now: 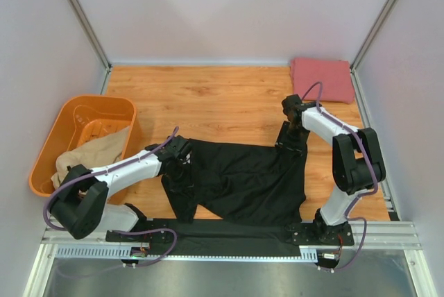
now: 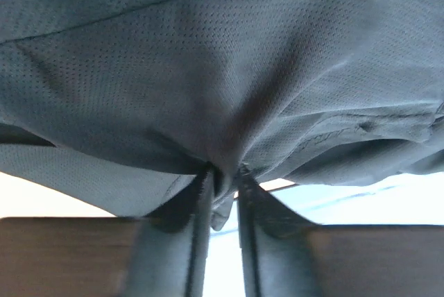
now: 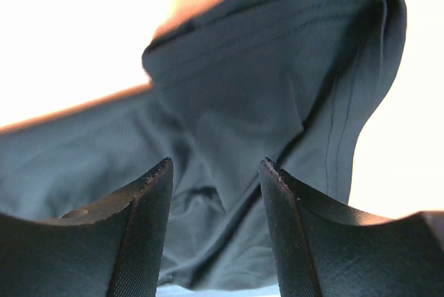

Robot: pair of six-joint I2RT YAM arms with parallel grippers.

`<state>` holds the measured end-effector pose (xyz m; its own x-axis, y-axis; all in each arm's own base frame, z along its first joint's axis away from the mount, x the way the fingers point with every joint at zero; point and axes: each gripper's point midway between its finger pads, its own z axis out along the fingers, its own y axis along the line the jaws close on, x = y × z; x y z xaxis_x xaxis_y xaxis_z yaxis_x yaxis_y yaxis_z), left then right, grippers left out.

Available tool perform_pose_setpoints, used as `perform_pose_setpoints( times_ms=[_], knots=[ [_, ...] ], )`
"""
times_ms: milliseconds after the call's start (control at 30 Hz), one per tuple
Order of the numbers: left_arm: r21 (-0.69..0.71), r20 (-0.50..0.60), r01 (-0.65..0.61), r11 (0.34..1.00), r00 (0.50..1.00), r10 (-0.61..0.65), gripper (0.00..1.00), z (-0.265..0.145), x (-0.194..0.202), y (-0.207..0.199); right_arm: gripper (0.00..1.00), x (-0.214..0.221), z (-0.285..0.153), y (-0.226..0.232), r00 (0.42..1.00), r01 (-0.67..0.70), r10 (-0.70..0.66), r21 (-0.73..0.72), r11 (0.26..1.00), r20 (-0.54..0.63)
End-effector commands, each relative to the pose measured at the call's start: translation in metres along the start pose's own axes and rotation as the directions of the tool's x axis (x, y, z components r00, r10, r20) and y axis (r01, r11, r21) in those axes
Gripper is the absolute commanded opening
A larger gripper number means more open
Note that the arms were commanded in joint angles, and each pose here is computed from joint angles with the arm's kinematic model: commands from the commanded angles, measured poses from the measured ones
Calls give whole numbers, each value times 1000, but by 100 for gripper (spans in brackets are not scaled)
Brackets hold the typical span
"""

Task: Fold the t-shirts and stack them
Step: Flatten the tshirt out

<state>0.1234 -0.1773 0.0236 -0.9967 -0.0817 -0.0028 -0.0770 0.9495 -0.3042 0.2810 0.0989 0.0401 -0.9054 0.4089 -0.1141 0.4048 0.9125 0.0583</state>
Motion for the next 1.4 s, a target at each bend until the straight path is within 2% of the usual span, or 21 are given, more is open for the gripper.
perform_pose_setpoints(
  times_ms=[0, 133, 267, 367, 500, 633, 667, 733, 767, 833, 900, 933, 967, 1000, 1033, 1067, 1100, 1167, 1233, 1267, 1367],
  knots=[
    [33, 30, -7, 999, 1000, 6, 22, -3, -7, -10, 54, -17, 6, 4, 999, -29, 28, 33, 999, 36],
    [18, 78, -32, 999, 996, 30, 1, -17, -14, -10, 50, -23, 13, -1, 999, -28, 24, 80, 996, 48],
    [-6, 210, -82, 997, 974, 82, 0, -54, -38, -18, 14, -23, 8, -8, 998, -19, 12, 108, 994, 58],
    [-51, 297, -108, 993, 948, 118, 0, -84, -51, -17, 0, -20, -12, -15, 996, -9, 0, 101, 995, 90],
    [-61, 447, -141, 988, 881, 154, 0, -132, -83, -36, 0, -17, -40, -19, 990, -2, -7, 57, 998, 144],
    [-78, 557, -152, 985, 813, 169, 0, -161, -133, -57, 0, -44, -61, -13, 967, -104, 116, -62, 993, 227],
    [-47, 623, -131, 990, 771, 131, 0, -181, -159, -65, 0, -54, -67, -10, 953, -158, 181, -110, 981, 244],
    [-29, 644, -128, 991, 756, 116, 0, -183, -199, -75, 0, -91, -74, -5, 900, -249, 312, -230, 941, 303],
    [-50, 698, -144, 988, 703, 138, 0, -196, -239, -84, 1, -106, -78, -2, 871, -288, 371, -278, 916, 322],
    [-94, 750, -144, 985, 641, 165, 0, -210, -285, -90, 1, -158, -92, 6, 796, -274, 420, -359, 892, 436],
    [-169, 769, -174, 970, 593, 241, 1, -225, -347, -100, 4, -193, -84, 5, 767, -270, 419, -348, 898, 485],
    [-231, 771, -153, 961, 574, 277, 9, -228, -366, -98, 7, -217, -99, 14, 740, -249, 440, -400, 882, 509],
    [-278, 803, -102, 955, 521, 289, 16, -266, -381, -98, 13, -226, -103, 19, 739, -229, 438, -421, 878, 512],
    [-319, 764, -92, 943, 564, 314, 27, -241, -397, -90, 24, -233, -91, 20, 757, -218, 412, -398, 891, 507],
    [-337, 763, -78, 938, 561, 321, 43, -246, -399, -89, 34, -227, -83, 19, 789, -225, 390, -368, 902, 474],
    [-371, 744, -53, 927, 581, 331, 70, -246, -394, -80, 42, -238, -104, 25, 790, -208, 383, -380, 902, 478],
    [-372, 748, -30, 928, 582, 319, 75, -255, -383, -75, 44, -233, -102, 23, 814, -203, 354, -347, 916, 461],
    [-373, 718, -45, 927, 618, 319, 99, -251, -345, -60, 48, -204, -99, 17, 869, -153, 252, -253, 955, 425],
    [-326, 688, -115, 938, 651, 319, 99, -237, -312, -57, 48, -164, -87, 5, 918, -118, 164, -145, 982, 361],
    [-302, 664, -140, 943, 680, 313, 97, -224, -278, -44, 49, -149, -97, 1, 920, -98, 144, -142, 985, 365],
    [-113, 596, -250, 962, 758, 267, 84, -180, -203, -42, 49, -72, -66, -8, 965, -21, 59, -151, 988, 255]
  ],
)
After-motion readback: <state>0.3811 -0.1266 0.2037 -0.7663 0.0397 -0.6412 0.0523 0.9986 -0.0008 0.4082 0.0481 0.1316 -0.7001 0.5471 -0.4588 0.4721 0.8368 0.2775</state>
